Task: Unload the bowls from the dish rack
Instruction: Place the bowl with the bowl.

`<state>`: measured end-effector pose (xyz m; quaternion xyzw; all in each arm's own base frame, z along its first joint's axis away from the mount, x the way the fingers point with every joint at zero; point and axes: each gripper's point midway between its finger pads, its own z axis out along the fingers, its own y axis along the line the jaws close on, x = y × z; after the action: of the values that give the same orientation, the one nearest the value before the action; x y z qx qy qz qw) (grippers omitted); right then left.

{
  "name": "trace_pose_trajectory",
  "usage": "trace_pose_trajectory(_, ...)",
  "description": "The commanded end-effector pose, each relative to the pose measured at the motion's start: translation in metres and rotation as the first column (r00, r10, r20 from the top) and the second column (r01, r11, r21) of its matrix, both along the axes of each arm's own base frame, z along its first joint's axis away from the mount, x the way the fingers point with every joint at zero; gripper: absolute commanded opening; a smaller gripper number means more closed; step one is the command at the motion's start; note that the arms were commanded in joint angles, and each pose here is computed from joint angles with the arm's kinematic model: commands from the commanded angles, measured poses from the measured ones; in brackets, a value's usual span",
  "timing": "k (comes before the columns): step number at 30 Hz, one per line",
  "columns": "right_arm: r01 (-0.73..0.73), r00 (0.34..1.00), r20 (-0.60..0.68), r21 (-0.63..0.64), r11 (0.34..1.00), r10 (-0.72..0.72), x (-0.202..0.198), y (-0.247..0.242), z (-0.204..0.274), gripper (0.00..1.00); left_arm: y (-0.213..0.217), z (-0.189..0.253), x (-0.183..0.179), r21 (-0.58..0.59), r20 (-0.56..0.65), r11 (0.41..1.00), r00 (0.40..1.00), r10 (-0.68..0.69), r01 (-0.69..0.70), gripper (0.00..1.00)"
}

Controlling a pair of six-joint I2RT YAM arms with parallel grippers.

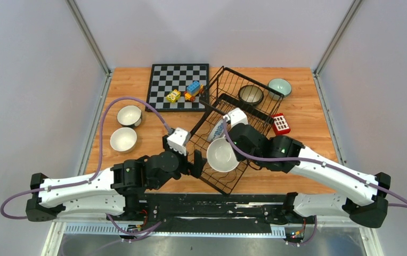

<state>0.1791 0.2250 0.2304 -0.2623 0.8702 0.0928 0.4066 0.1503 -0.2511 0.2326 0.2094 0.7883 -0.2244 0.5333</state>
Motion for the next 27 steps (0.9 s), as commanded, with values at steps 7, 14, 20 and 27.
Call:
trace_pose_trajectory(7,0.201,0.979,-0.015,0.164,0.966,-0.201,0.011,0.002,0.006,0.0,0.021,-0.003,0.009,-0.474,-0.522,0.694,0.808,0.274,-0.542,0.99)
trace_pose_trajectory(14,0.267,0.964,-0.065,0.204,0.942,-0.259,0.016,0.017,0.004,0.0,0.039,0.011,0.016,-0.316,-0.492,0.712,0.75,0.443,-0.628,1.0)
trace_pose_trajectory(20,0.349,0.936,-0.118,0.206,0.914,-0.331,0.019,0.024,-0.001,0.0,0.03,0.008,0.02,-0.258,-0.447,0.746,0.76,0.471,-0.614,0.98)
trace_pose_trajectory(27,0.387,0.92,-0.155,0.206,0.899,-0.361,0.02,0.032,-0.002,0.0,0.026,-0.004,0.019,-0.257,-0.475,0.732,0.742,0.473,-0.631,0.74)
